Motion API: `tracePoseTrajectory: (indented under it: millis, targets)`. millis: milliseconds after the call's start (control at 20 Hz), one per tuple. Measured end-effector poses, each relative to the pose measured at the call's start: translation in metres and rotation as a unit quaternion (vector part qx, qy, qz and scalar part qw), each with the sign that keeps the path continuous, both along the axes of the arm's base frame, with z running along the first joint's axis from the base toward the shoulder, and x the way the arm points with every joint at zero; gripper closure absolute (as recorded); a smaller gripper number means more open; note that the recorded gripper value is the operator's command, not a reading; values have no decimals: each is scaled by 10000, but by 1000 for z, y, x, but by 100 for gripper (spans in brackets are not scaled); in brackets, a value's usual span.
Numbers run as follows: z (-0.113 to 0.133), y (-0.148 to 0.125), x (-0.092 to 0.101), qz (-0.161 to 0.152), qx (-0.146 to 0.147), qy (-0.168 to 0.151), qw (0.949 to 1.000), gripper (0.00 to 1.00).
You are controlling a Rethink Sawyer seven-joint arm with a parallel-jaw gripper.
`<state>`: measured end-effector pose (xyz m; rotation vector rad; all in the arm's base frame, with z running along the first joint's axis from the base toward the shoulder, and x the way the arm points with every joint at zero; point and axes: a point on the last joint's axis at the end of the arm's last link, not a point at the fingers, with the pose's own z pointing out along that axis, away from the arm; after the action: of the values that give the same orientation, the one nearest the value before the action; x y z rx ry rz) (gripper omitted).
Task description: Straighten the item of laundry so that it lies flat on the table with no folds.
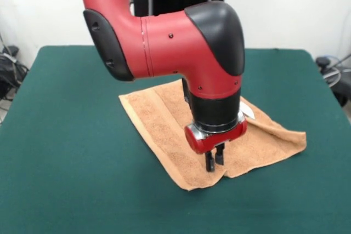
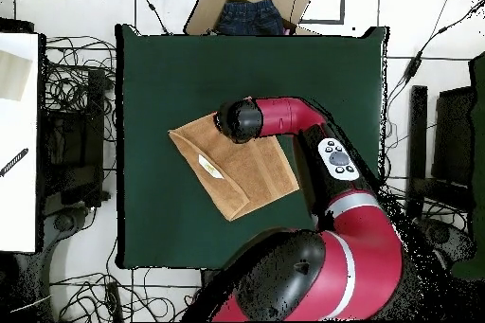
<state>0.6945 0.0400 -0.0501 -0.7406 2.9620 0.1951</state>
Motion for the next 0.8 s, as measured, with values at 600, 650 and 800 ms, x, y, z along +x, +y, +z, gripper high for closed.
tracePoseTrajectory:
  millis: [600,650,800]
  targets:
    - [34,-39,30,-358,123,1262,9913,100]
    - [36,-44,34,-396,130,1291,9908,100]
    - [40,-59,43,-523,159,1288,9902,100]
